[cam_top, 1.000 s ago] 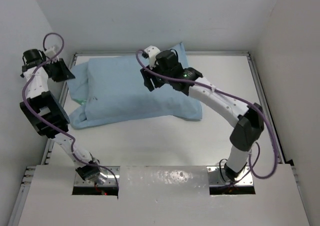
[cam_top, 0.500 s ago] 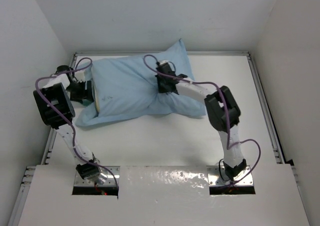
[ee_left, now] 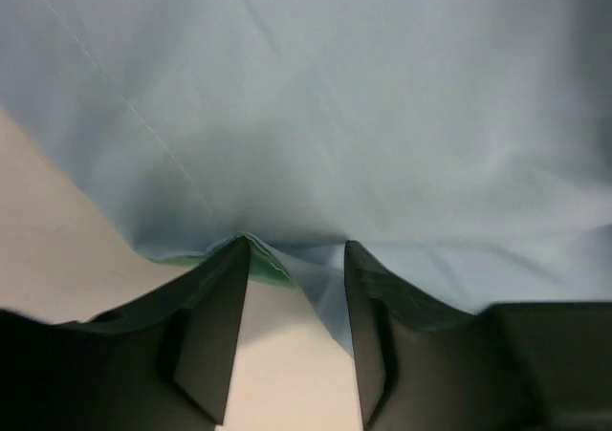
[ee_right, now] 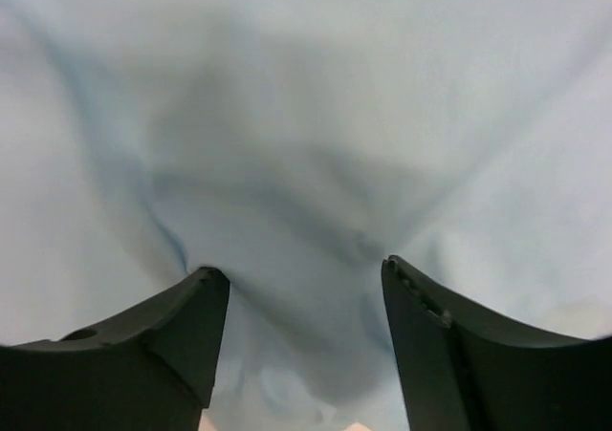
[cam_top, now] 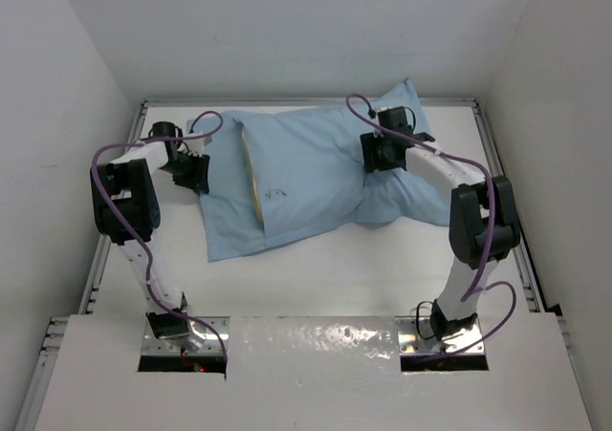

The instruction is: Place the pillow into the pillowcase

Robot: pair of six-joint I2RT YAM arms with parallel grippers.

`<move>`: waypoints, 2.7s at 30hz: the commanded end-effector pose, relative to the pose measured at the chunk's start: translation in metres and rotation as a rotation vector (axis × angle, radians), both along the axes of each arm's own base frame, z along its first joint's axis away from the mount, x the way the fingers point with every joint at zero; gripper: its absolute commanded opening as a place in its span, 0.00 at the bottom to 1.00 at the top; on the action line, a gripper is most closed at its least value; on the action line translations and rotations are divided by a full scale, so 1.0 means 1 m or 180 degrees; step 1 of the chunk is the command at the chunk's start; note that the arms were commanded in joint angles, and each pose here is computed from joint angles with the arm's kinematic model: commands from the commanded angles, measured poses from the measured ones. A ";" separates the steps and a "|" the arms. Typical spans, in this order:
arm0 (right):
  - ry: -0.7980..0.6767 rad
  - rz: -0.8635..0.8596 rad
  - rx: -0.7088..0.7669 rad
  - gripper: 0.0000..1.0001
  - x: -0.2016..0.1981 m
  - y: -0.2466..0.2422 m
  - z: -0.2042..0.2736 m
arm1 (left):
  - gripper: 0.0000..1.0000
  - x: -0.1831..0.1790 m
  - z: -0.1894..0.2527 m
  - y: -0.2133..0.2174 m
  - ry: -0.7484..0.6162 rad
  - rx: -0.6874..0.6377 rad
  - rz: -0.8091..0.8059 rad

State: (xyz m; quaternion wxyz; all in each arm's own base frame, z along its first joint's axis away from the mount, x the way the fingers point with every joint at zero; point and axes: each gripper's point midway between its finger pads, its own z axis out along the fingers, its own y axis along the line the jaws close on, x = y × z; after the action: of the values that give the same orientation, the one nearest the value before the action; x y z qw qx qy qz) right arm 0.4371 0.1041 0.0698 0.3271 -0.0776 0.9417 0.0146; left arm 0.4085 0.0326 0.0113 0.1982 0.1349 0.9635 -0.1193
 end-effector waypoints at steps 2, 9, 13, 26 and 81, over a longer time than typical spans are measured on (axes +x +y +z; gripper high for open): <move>-0.0511 0.0399 -0.0044 0.68 0.024 0.032 0.089 | 0.48 0.002 0.042 0.002 -0.0117 -0.0046 -0.0056; -0.1403 0.0599 0.0639 0.16 0.020 0.178 0.167 | 0.52 0.053 0.127 -0.051 -0.0888 -0.0326 -0.0241; -0.1305 0.0778 0.0769 0.39 0.021 0.249 0.148 | 0.54 0.054 0.069 -0.070 -0.0374 -0.0303 -0.0247; -0.0828 0.0521 -0.0003 0.99 -0.001 0.283 -0.011 | 0.95 0.058 -0.036 -0.073 -0.0135 0.0140 0.0166; -0.0347 0.0466 0.2227 0.00 -0.011 0.279 0.030 | 0.77 0.052 0.025 -0.118 -0.0544 0.0127 -0.0620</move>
State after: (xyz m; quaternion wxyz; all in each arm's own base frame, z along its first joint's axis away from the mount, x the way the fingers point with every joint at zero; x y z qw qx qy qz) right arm 0.4220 0.3621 0.0721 0.3618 -0.0278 0.8789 0.3096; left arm 0.4301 -0.0982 0.0382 0.2184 0.2498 0.9274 -0.1727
